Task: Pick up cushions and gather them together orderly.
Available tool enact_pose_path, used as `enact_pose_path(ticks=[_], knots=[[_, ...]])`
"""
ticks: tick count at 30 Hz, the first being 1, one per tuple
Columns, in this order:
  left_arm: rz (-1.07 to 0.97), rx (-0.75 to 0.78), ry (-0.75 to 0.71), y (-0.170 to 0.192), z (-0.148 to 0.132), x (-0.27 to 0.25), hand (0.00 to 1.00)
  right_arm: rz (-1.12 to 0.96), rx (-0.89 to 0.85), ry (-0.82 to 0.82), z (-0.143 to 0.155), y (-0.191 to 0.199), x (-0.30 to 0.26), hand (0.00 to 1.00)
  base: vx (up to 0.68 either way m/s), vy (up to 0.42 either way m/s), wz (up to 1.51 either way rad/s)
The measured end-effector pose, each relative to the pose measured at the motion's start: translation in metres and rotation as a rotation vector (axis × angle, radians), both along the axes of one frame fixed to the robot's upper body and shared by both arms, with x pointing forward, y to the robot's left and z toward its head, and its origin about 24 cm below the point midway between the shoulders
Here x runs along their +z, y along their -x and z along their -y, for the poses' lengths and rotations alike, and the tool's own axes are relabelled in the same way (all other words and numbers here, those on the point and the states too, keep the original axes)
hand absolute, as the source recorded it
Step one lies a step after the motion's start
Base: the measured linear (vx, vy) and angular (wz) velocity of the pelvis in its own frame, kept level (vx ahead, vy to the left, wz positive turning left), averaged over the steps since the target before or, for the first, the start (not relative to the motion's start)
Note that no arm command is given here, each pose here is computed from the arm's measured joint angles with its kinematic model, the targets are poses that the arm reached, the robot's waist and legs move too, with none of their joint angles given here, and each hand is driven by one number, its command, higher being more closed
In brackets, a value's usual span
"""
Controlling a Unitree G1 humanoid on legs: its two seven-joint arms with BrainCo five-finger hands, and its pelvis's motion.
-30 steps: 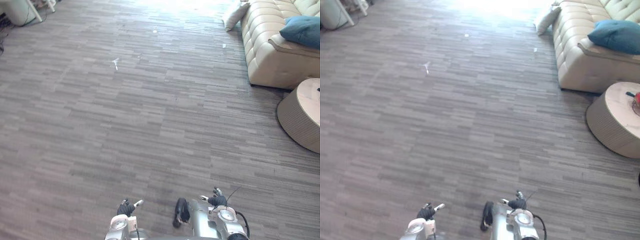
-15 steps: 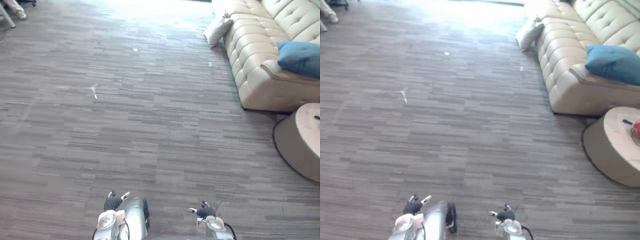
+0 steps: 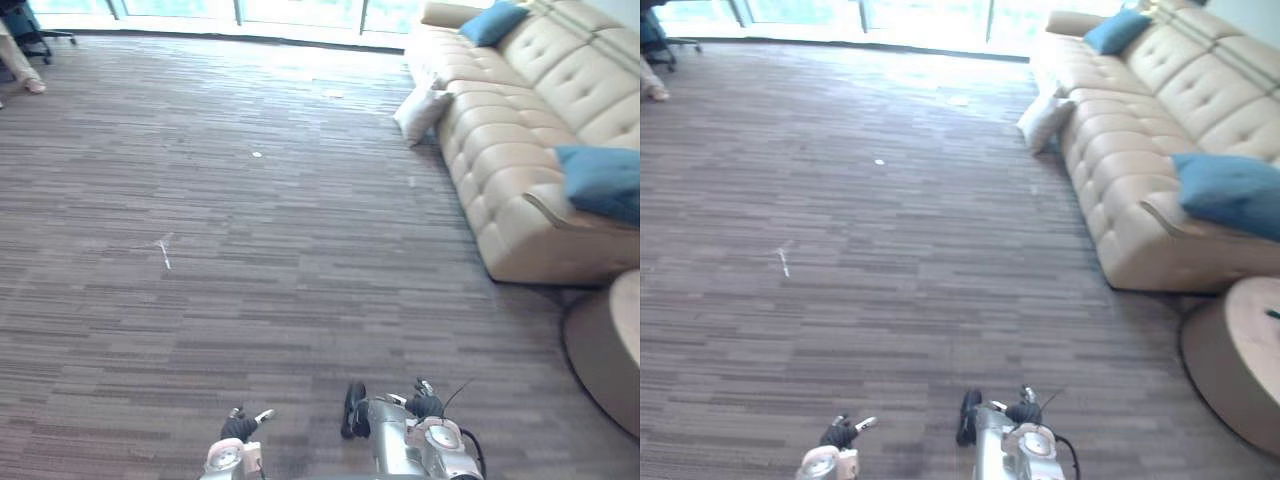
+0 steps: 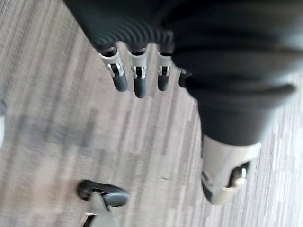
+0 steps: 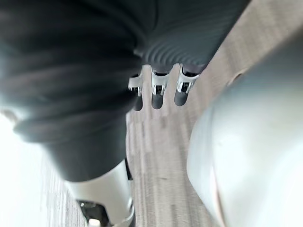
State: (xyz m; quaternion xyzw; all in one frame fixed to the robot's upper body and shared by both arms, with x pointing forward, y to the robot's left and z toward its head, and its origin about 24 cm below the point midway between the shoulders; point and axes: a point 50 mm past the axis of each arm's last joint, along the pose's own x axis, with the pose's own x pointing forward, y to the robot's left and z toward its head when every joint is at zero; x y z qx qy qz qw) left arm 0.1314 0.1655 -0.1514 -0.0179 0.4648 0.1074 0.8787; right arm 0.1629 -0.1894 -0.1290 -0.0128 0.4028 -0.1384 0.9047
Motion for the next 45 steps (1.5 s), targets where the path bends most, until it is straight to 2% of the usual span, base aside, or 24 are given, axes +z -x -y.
enact_pose_path(ticks=[3, 8, 11, 13, 16, 20, 26, 32, 35, 37, 41, 45], knots=[[-0.001, 0.043, 0.020, 0.003, 0.002, -0.001, 0.00, -0.017, 0.005, 0.009, 0.002, 0.000, -0.001, 0.00, 0.75, -0.056, -0.34], [0.085, 0.096, -0.041, -0.006, -0.023, 0.011, 0.00, -0.098, 0.020, -0.078, -0.028, 0.014, -0.014, 0.00, 0.75, 0.088, -0.57], [0.108, 0.184, -0.010, -0.002, -0.022, 0.011, 0.00, -0.114, 0.028, -0.068, -0.028, 0.017, -0.016, 0.00, 0.69, 0.286, -0.63], [0.126, 0.185, -0.032, -0.007, -0.031, 0.014, 0.00, -0.131, 0.070, -0.090, -0.041, 0.019, -0.018, 0.00, 0.73, 0.332, -0.45], [0.111, 0.186, -0.051, -0.004, -0.038, 0.014, 0.00, -0.115, 0.071, -0.096, -0.045, 0.015, -0.016, 0.00, 0.67, 0.345, -0.48], [0.059, 0.143, -0.065, 0.001, -0.037, 0.009, 0.00, -0.131, 0.058, -0.081, -0.038, 0.028, -0.019, 0.00, 0.65, 0.232, -0.10], [0.019, 0.080, -0.044, 0.001, -0.024, 0.004, 0.00, -0.037, -0.029, -0.060, -0.020, 0.015, -0.009, 0.00, 0.54, -0.006, 0.37], [-0.011, 0.013, 0.027, 0.005, 0.007, -0.002, 0.00, -0.046, -0.065, 0.008, 0.015, 0.015, -0.006, 0.00, 0.74, -0.185, 0.55], [0.000, 0.015, 0.035, 0.002, 0.008, -0.001, 0.00, -0.057, -0.064, 0.029, 0.022, 0.015, -0.005, 0.00, 0.82, -0.219, -0.04], [0.015, 0.046, 0.030, 0.000, 0.002, 0.001, 0.00, -0.082, -0.066, 0.022, 0.020, 0.018, -0.008, 0.00, 0.81, -0.110, -0.20], [0.097, 0.078, -0.032, -0.013, -0.022, 0.012, 0.00, -0.127, -0.047, -0.041, -0.005, 0.026, -0.017, 0.00, 0.66, -0.013, -0.28], [0.119, 0.108, -0.038, -0.011, -0.025, 0.014, 0.00, -0.134, -0.021, -0.046, -0.012, 0.026, -0.018, 0.00, 0.66, 0.216, -0.66]])
